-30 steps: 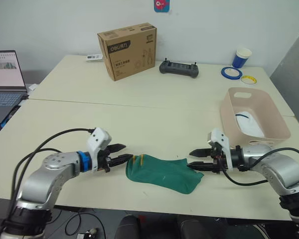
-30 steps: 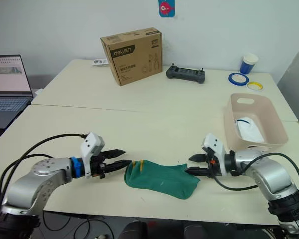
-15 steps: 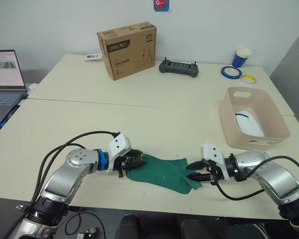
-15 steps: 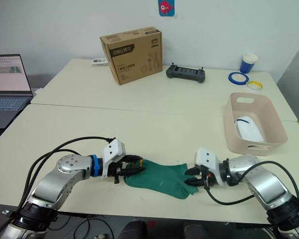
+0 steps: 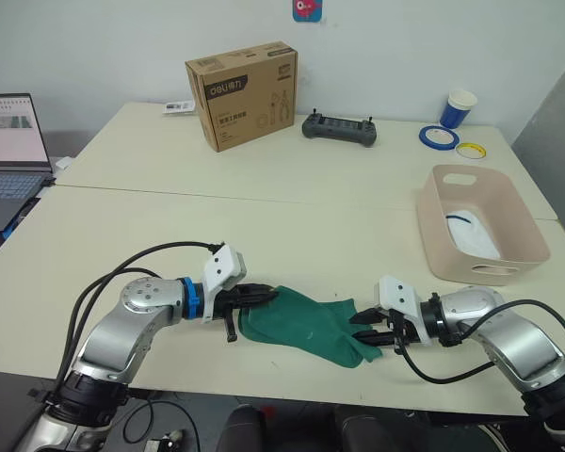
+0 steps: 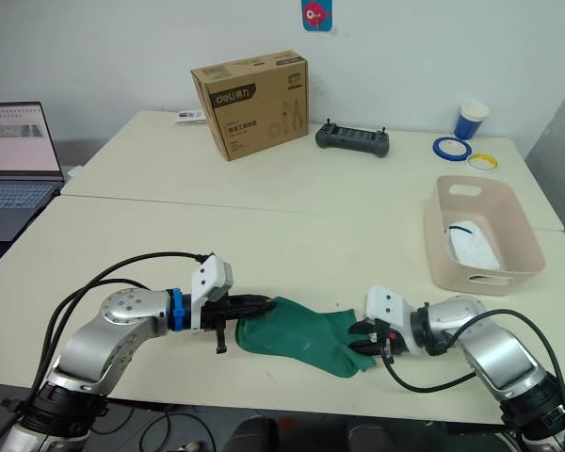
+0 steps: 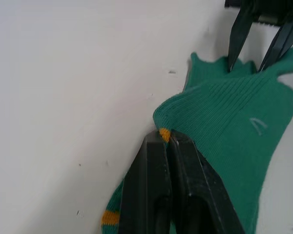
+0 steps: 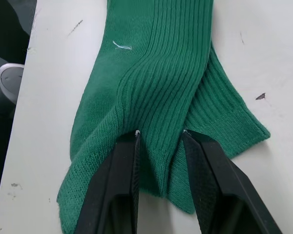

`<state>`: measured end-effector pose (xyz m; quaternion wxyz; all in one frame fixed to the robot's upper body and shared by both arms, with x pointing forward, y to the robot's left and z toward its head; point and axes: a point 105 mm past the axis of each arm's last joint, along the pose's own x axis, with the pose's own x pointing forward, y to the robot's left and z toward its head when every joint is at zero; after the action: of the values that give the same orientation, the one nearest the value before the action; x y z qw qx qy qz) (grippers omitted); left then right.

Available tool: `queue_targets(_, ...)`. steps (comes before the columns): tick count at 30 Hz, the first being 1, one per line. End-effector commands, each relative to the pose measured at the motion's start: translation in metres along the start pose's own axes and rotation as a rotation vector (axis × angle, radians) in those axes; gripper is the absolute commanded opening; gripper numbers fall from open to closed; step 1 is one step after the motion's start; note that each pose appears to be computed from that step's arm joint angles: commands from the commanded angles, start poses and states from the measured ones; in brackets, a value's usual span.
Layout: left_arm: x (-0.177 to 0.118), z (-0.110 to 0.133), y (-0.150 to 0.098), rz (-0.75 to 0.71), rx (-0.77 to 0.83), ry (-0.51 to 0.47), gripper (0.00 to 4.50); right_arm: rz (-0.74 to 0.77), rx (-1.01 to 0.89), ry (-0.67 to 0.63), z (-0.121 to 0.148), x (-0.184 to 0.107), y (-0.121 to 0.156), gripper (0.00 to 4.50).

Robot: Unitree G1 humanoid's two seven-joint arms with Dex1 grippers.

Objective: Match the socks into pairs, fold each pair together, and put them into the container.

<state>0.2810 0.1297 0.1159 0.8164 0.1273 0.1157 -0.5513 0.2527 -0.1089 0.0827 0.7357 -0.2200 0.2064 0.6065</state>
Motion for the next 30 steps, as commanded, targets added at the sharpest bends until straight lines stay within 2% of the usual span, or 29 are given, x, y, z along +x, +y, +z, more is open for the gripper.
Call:
queue_targets(1, -0.005, 0.010, -0.002, 0.003, 0.023, -0.026, 0.04, -0.002, -0.030, 0.003, 0.002, -0.001, 0.000, 1.48)
queue_targets(7, -0.006, 0.007, -0.004, 0.003, 0.023, -0.019, 0.04, 0.011, -0.043, 0.011, 0.001, 0.001, 0.001, 1.48)
queue_targets(10, -0.006, 0.007, -0.004, 0.004, 0.023, -0.021, 0.00, 0.010, -0.040, 0.011, 0.000, -0.001, 0.000, 0.94)
queue_targets(12, -0.006, 0.008, -0.003, 0.006, 0.022, -0.022, 0.00, 0.008, -0.039, 0.011, 0.001, -0.003, -0.001, 0.20)
queue_targets(13, -0.006, 0.008, -0.003, 0.007, 0.021, -0.023, 0.00, 0.007, -0.039, 0.010, 0.001, -0.004, -0.002, 0.01)
queue_targets(20, -0.017, 0.011, -0.009, 0.015, -0.012, -0.027, 0.00, 0.020, -0.048, -0.016, 0.015, -0.021, -0.004, 0.01)
queue_targets(25, -0.036, 0.015, -0.038, 0.004, -0.107, -0.028, 0.00, 0.039, -0.041, -0.038, 0.031, -0.040, 0.004, 0.01)
queue_targets(30, -0.042, 0.017, -0.061, -0.009, -0.207, -0.048, 0.00, 0.172, 0.005, -0.040, 0.043, -0.053, 0.030, 0.01)
